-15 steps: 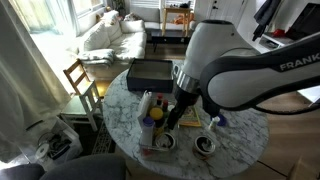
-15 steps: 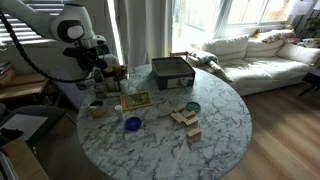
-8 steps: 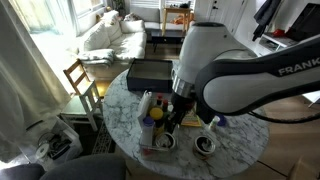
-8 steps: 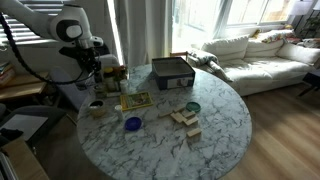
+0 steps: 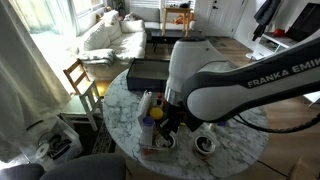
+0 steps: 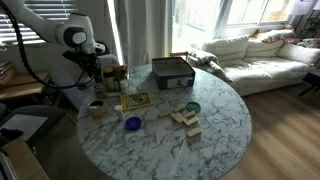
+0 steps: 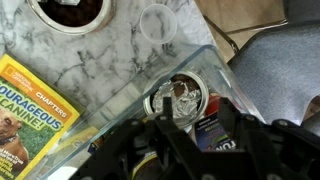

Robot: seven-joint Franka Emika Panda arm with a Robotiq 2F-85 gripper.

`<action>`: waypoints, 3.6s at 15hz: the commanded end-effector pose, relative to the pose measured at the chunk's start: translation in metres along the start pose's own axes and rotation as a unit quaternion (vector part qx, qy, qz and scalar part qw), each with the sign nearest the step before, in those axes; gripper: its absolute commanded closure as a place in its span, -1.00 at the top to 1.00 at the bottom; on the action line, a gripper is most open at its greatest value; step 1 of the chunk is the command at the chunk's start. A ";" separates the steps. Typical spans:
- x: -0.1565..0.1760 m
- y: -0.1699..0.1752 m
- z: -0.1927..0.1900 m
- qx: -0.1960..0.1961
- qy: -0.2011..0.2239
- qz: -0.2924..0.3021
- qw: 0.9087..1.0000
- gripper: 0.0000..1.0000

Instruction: Pick up the blue lid from the clear storage container and put it on the table, pick up some of the substance from the can in the clear storage container and put it on the blue lid

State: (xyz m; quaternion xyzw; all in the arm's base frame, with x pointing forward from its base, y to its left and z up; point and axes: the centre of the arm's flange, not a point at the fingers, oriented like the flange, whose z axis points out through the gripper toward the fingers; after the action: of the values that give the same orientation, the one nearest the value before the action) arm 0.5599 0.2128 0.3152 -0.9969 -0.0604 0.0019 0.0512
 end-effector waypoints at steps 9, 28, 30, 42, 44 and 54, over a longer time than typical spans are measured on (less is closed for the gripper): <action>0.023 0.000 0.041 0.024 -0.031 0.076 0.996 -0.31; 0.044 0.009 0.066 0.014 -0.071 0.168 0.983 -0.29; 0.044 0.008 0.066 0.011 -0.081 0.163 0.983 -0.36; 0.041 0.006 0.078 -0.001 -0.110 0.152 0.982 -0.56; 0.042 0.006 0.078 -0.002 -0.106 0.153 0.983 -0.38; 0.035 0.003 0.086 -0.017 -0.093 0.134 0.987 -0.63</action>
State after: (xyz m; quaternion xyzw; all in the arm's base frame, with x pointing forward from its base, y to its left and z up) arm 0.5975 0.2201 0.2416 -0.9907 0.0760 0.1052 0.0402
